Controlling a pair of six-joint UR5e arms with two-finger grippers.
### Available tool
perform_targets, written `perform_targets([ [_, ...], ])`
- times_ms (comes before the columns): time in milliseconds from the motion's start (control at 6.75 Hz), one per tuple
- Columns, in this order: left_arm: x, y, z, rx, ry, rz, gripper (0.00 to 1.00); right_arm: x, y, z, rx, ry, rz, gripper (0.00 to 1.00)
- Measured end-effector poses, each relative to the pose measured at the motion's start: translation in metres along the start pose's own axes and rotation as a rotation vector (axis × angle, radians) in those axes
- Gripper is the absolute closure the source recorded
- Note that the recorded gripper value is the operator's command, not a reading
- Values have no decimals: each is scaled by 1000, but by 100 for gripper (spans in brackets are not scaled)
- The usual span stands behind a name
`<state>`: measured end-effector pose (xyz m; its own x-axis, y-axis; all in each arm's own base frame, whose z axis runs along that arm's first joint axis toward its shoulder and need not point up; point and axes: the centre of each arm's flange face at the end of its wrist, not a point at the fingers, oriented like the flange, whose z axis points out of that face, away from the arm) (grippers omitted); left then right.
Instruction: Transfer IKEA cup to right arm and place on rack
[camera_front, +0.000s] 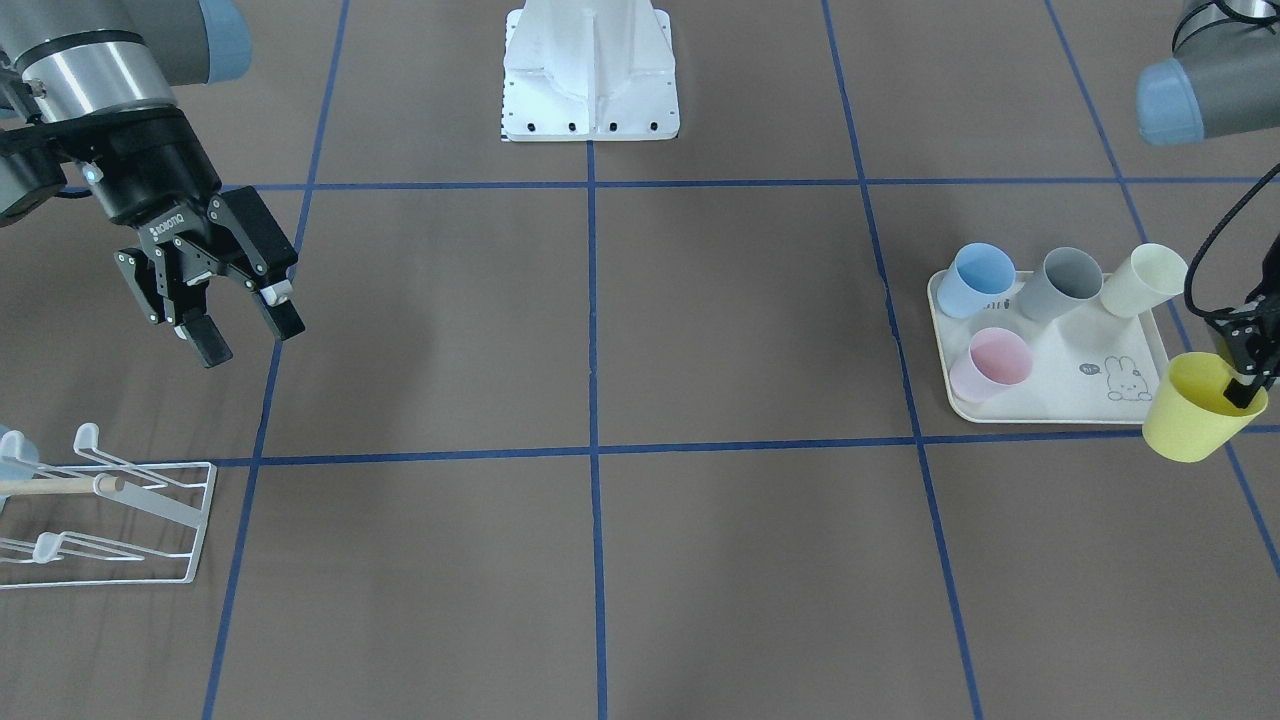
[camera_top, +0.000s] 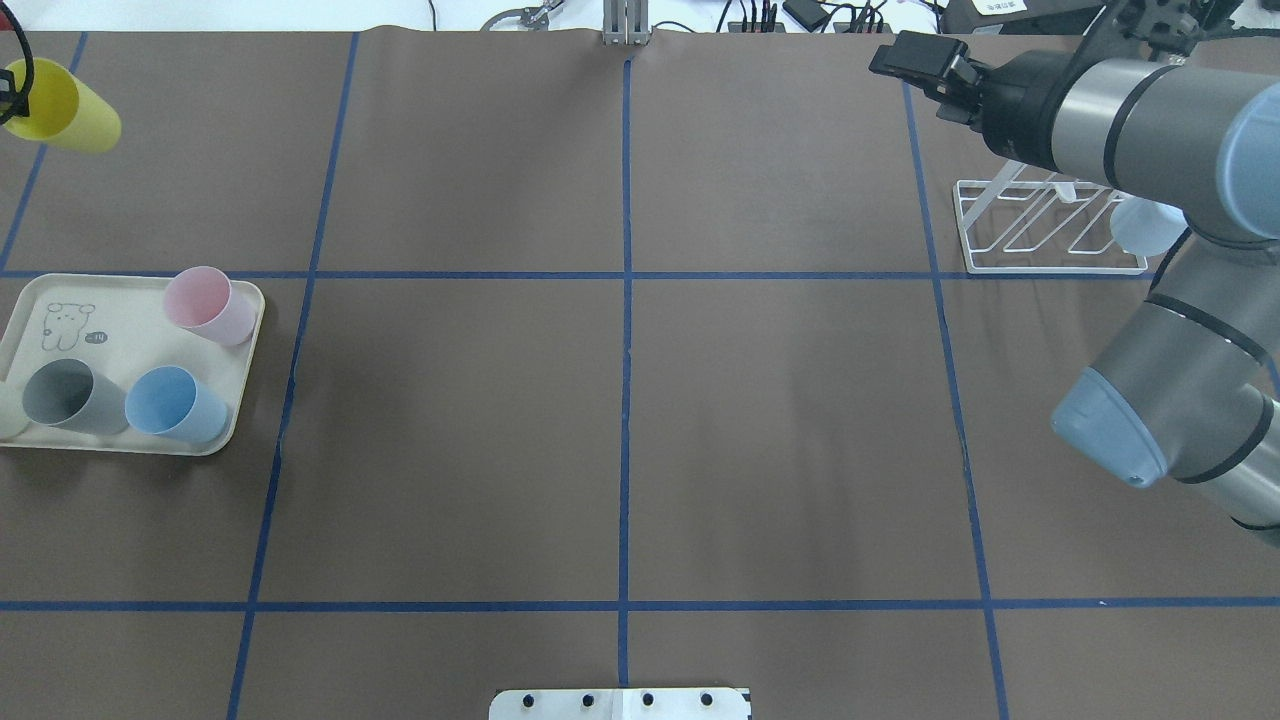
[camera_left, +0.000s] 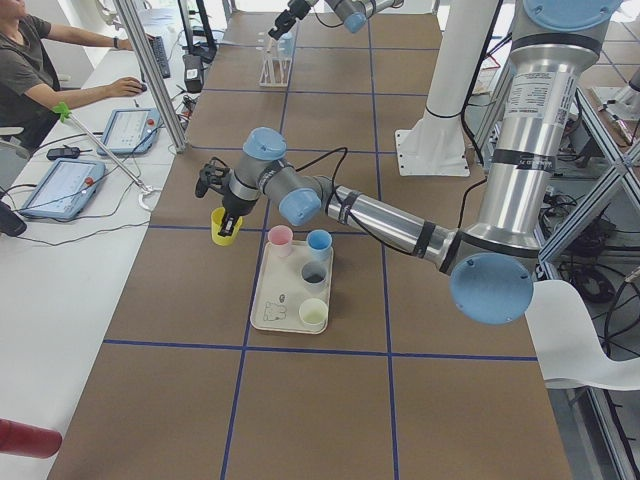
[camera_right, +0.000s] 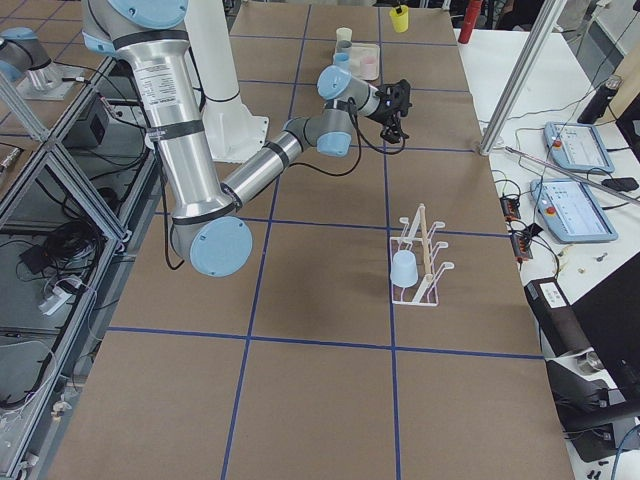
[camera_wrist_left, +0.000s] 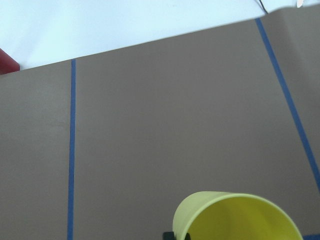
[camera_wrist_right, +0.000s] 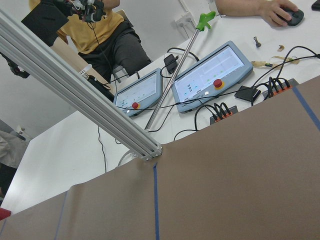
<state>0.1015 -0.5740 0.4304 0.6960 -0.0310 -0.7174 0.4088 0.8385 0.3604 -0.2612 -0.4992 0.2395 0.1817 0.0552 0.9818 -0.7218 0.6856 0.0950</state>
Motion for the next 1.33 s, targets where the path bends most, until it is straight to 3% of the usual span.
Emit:
perform_targets([
  [296,32,6,-1,121,97,-214,100,-32,4,2,-6,-58,109,0],
  [593,70,26,0,152,292,-489,100,-52,20,4,-14,-96,152,0],
  [889,112,36,-22,113,549,-751,100,-68,35,-2,-27,-190,274,0],
  [1333,184,38,-54,-23,851,-1030,100,-108,65,-13,-96,-336,420,0],
])
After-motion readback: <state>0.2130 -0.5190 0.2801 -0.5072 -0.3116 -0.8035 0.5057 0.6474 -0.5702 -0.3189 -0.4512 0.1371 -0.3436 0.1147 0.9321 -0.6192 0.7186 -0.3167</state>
